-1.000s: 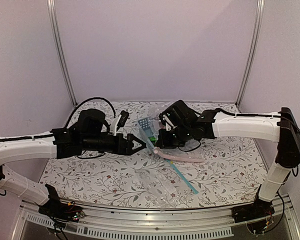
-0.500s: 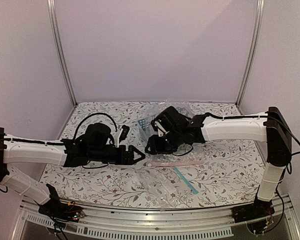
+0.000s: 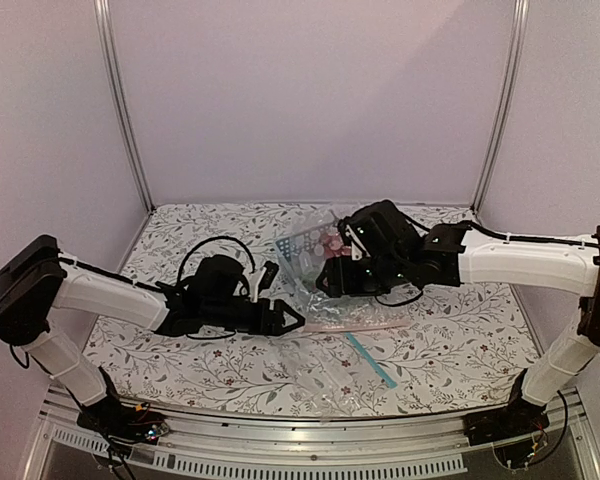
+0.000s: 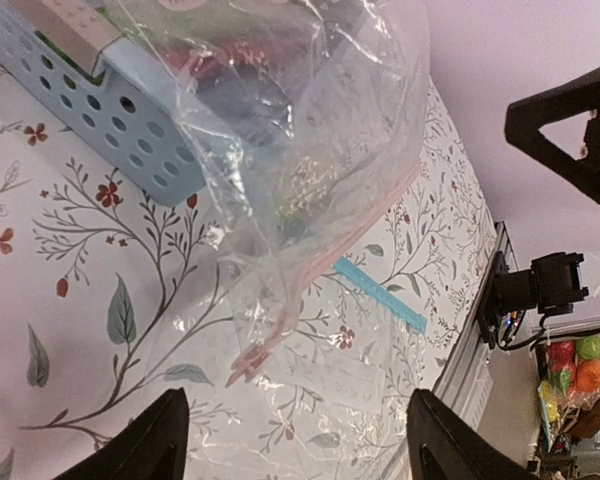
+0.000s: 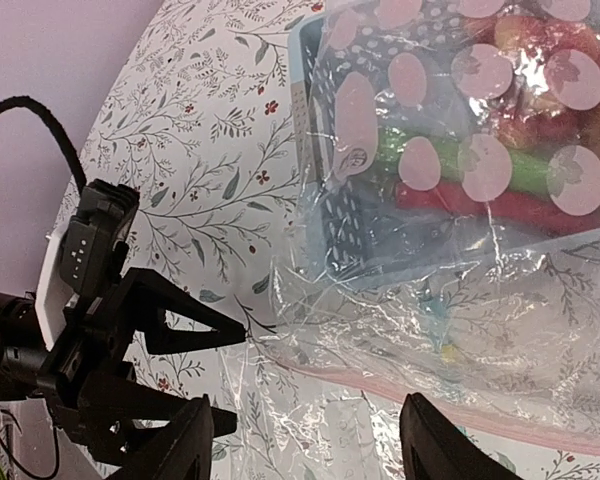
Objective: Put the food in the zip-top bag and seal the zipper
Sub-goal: Pick up the zipper food storage bag from the bin.
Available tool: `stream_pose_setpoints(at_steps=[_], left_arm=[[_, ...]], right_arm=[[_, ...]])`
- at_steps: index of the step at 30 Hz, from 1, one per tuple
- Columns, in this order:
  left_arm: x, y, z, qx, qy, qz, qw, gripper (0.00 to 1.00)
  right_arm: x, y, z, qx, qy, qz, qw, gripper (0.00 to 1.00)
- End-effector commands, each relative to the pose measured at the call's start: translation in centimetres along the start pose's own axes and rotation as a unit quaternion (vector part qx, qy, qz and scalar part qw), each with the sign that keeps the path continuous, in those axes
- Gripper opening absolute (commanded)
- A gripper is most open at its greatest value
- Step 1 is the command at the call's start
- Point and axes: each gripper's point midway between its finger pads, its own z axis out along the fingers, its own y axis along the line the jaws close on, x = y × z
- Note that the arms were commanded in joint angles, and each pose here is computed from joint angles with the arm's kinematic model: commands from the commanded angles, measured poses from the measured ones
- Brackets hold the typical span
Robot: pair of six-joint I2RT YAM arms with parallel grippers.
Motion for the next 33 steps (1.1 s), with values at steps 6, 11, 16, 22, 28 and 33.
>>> stream_pose_setpoints(at_steps=[6,11,16,22,28,33], left_arm=[[-3.0,-0.3,1.6,0.042,-0.020,0.001,0.999,0.70],[-3.1,0.8,2.1,0.041,-0.015,-0.013,0.999,0.67],[-2.9,1.0,3.0,0.048,0.005,-0.013,0.999,0.63],[-3.0,0.8,3.6,0.059,0.013,-0.012,0.998,0.56],[-2.6,1.0,4.1,0.060,0.025,-0.022,0.998,0.45],[-2.9,0.4,3.8,0.070,0.025,-0.024,0.997,0.35]], right_arm=[[-0.7,-1.6,-3.1,0.031,-0.039,0.004,0.999,0.66],[-1.1,-1.5,-4.0,0.027,-0.047,0.001,0.999,0.67],[-1.2,-1.5,-4.4,0.027,-0.050,0.000,0.998,0.67],[-1.2,-1.7,-4.6,0.029,-0.052,0.001,0.998,0.68],[-1.1,-1.8,-4.6,0.031,-0.050,0.001,0.998,0.68],[-1.0,-2.2,-4.8,0.037,-0.054,0.001,0.998,0.68]])
